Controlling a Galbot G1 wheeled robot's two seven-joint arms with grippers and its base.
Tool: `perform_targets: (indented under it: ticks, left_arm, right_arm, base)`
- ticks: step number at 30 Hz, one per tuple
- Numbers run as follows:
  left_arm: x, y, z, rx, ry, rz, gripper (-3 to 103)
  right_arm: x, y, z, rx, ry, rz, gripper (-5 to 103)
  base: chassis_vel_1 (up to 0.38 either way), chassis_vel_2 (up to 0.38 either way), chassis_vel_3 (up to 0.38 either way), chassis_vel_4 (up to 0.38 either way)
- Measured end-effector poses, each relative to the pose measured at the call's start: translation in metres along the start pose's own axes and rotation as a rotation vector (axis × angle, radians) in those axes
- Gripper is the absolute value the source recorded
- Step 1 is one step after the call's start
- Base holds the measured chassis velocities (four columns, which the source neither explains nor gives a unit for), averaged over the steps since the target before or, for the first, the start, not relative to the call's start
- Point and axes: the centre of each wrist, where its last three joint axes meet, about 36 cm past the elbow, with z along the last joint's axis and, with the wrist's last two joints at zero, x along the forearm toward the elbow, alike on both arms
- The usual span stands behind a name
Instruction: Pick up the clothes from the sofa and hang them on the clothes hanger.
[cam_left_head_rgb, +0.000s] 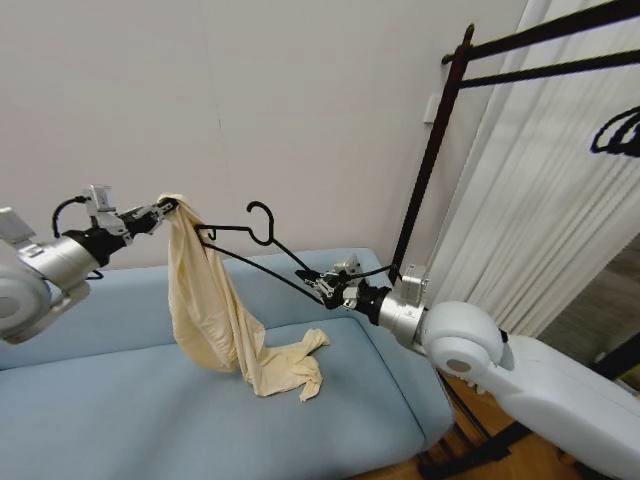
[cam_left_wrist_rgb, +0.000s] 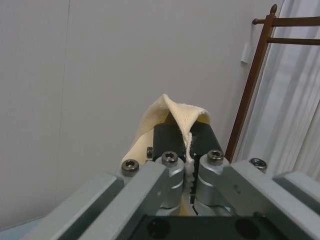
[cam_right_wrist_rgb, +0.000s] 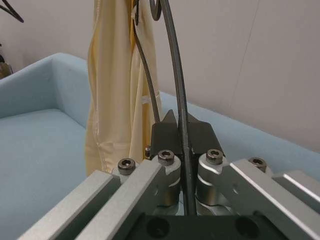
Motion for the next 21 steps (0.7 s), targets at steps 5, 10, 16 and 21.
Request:
perform_targets:
  ticks: [5,10,16,21]
  left_arm:
    - [0.000,-0.008,0.000,-0.001,-0.005,0.012,1]
    - [0.000,-0.021,-0.005,-0.012,-0.019,0.041,1]
    - [0.001,-0.037,-0.013,-0.021,-0.034,0.081,1]
    - [0.005,-0.047,-0.014,-0.030,-0.041,0.102,1]
  right_arm:
    - [-0.008,0.001,0.009,-0.013,0.016,0.006,2]
    - [-0.020,0.004,0.023,-0.047,0.043,-0.005,2]
    - [-0.042,0.009,0.042,-0.108,0.058,0.016,2]
    - [-0.064,-0.009,0.044,-0.200,0.024,0.095,2]
  base:
    - [0.000,0.000,0.000,0.000]
    - [0.000,0.000,0.000,0.000]
    - [0.000,0.000,0.000,0.000]
    - [0.000,0.000,0.000,0.000]
